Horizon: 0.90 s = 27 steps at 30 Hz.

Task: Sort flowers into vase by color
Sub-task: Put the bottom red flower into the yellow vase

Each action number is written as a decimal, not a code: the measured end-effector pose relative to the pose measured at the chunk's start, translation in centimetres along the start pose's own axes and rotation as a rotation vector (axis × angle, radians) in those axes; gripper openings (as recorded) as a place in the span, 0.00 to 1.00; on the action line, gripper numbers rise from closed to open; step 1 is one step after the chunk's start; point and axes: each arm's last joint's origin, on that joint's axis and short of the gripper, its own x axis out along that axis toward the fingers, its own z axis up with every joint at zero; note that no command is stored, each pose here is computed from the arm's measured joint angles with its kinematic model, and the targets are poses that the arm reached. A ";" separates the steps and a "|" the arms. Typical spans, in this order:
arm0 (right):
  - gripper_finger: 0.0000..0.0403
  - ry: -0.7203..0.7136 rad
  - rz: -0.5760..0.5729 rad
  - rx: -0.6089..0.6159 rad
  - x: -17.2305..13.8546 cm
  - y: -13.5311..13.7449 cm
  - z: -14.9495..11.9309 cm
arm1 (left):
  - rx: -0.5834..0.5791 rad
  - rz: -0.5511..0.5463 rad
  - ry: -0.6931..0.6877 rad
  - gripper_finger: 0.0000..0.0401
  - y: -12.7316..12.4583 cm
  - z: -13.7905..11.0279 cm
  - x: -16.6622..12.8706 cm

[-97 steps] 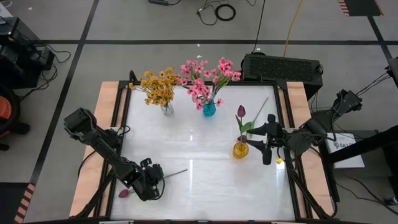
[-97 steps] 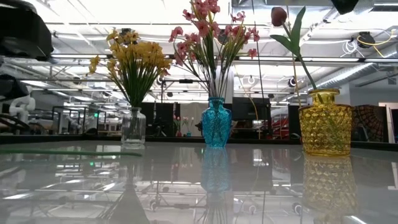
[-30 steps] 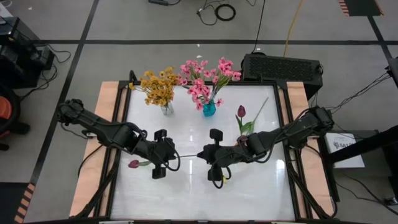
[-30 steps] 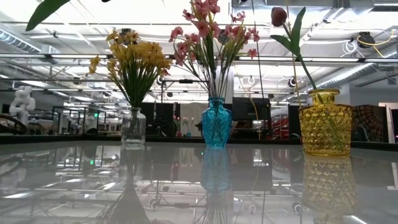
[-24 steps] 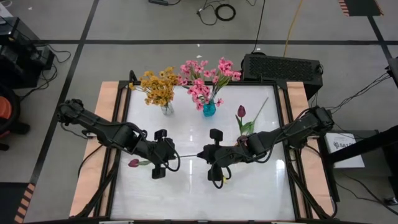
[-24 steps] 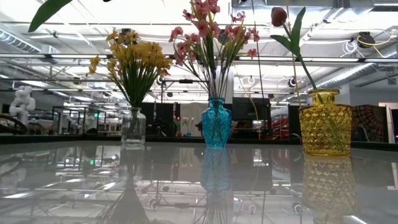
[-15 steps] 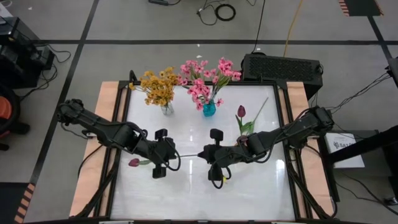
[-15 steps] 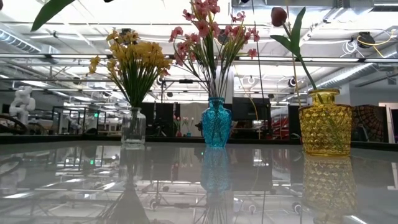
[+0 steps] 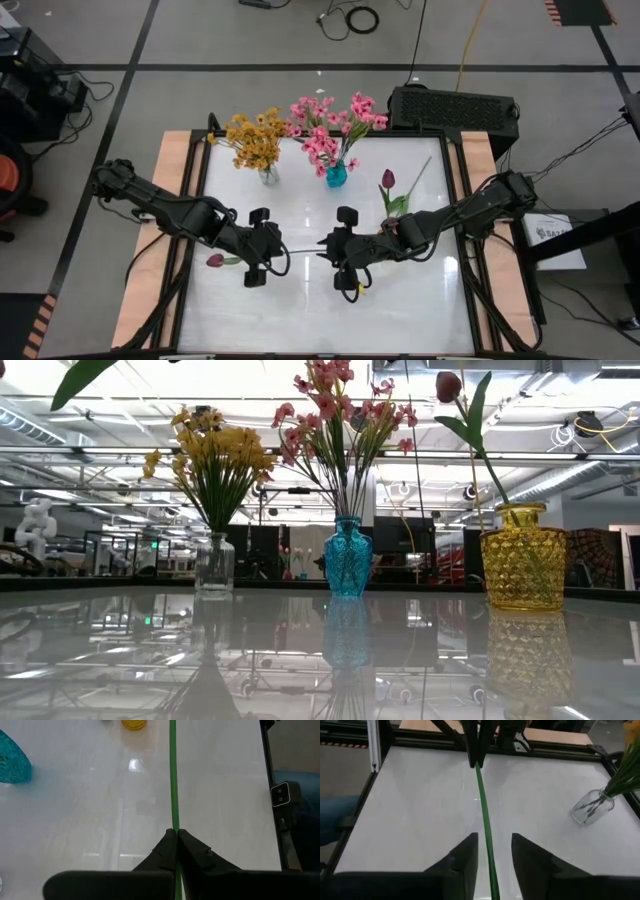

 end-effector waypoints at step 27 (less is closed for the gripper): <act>0.00 0.054 0.029 0.000 -0.5 -0.6 -0.2 | 0.031 -0.004 -0.080 0.34 0.0 0.6 -0.6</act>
